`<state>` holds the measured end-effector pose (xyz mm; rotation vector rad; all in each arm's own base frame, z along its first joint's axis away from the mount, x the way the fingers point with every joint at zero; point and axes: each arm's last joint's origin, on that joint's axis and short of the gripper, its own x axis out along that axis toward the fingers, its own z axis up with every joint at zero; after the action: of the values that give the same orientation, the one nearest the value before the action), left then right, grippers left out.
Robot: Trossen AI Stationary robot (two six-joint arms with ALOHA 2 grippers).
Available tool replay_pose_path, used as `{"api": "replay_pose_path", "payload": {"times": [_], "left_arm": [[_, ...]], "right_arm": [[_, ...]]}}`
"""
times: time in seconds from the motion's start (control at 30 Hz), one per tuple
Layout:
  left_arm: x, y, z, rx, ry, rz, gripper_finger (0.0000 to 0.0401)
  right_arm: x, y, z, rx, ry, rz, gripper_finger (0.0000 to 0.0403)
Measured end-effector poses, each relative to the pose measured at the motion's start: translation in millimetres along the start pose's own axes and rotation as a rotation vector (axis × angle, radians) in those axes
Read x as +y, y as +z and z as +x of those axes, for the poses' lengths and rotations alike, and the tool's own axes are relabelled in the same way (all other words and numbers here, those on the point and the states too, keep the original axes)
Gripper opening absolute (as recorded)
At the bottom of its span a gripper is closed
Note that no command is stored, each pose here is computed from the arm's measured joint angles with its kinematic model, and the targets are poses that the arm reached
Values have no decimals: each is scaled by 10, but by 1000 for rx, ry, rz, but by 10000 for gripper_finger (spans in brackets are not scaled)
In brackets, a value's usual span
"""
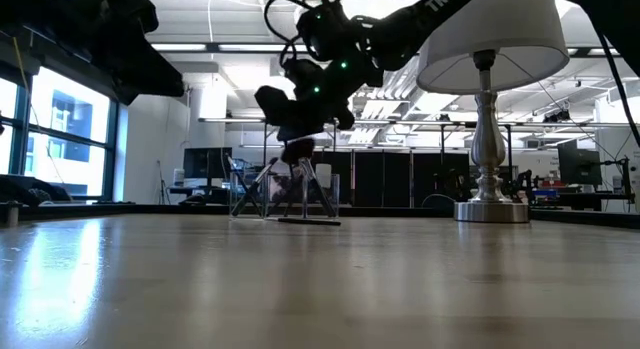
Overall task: Put items in baskets/containers
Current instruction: Put the highlighter brush into the transparent organizer, then put the liner brush into the transparent organizer
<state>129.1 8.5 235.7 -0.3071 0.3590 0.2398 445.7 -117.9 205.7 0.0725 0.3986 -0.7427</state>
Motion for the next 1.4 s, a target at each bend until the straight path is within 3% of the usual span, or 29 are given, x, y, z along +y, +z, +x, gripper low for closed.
{"api": "replay_pose_path", "payload": {"times": [0.4,0.97,1.23,1.4], "left_arm": [[8,4,0,-11,28,15,152],[9,4,1,-11,31,15,152],[11,4,1,-13,38,15,152],[15,0,1,-11,49,20,152]], "right_arm": [[-10,-6,13,18,57,41,28],[-12,19,-6,12,62,38,93],[-33,272,-250,-25,101,24,98],[17,379,-579,60,178,-24,98]]}}
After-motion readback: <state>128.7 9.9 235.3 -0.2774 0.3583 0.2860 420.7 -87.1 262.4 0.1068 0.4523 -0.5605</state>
